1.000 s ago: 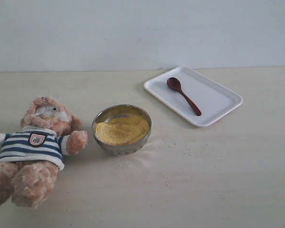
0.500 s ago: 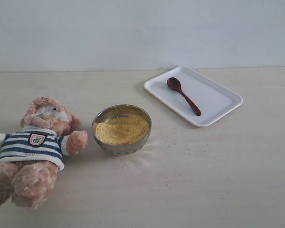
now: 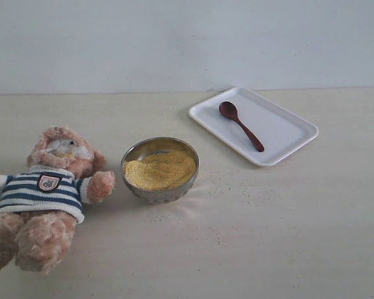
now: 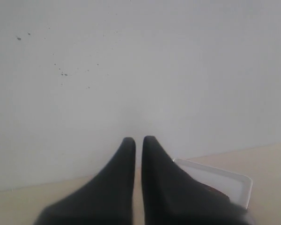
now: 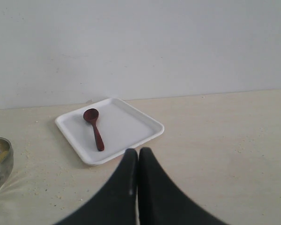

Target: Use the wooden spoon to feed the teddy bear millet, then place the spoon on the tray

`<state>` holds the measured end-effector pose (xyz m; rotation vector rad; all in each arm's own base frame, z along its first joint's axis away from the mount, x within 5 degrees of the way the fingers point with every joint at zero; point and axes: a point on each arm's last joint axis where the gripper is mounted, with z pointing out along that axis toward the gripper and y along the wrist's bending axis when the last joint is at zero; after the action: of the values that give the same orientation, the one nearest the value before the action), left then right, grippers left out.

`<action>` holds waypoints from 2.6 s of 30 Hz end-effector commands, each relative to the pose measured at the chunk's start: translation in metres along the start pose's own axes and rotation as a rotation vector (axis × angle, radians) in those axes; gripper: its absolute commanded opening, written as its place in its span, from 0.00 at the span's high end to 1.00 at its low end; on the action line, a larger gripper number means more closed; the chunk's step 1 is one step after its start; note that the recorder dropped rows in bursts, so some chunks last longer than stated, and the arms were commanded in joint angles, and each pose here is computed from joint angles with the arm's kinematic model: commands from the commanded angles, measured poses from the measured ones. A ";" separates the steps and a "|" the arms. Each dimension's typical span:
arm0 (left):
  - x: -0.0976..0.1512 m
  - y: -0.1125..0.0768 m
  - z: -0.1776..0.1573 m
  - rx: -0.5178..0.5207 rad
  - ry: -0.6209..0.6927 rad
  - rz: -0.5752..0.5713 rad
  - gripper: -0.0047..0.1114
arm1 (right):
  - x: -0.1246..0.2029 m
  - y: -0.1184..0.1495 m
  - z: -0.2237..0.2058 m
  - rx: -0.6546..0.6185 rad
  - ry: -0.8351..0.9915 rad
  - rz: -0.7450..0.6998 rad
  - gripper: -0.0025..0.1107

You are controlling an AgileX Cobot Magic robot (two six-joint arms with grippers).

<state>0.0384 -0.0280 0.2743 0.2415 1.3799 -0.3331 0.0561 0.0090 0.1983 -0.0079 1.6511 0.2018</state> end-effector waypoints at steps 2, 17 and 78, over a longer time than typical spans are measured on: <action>0.011 0.003 -0.001 -0.017 0.013 -0.002 0.92 | -0.002 0.000 -0.001 0.002 -0.021 0.001 0.98; 0.012 0.006 -0.001 -0.054 0.002 0.000 0.92 | -0.002 0.000 -0.001 0.002 -0.021 0.001 0.98; 0.052 0.028 -0.002 -0.258 -0.028 -0.072 0.92 | -0.002 0.000 -0.001 0.002 -0.021 0.005 0.98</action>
<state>0.0551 -0.0052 0.2217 -0.0385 1.4043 -0.2165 0.0561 0.0090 0.1983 -0.0062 1.6505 0.2032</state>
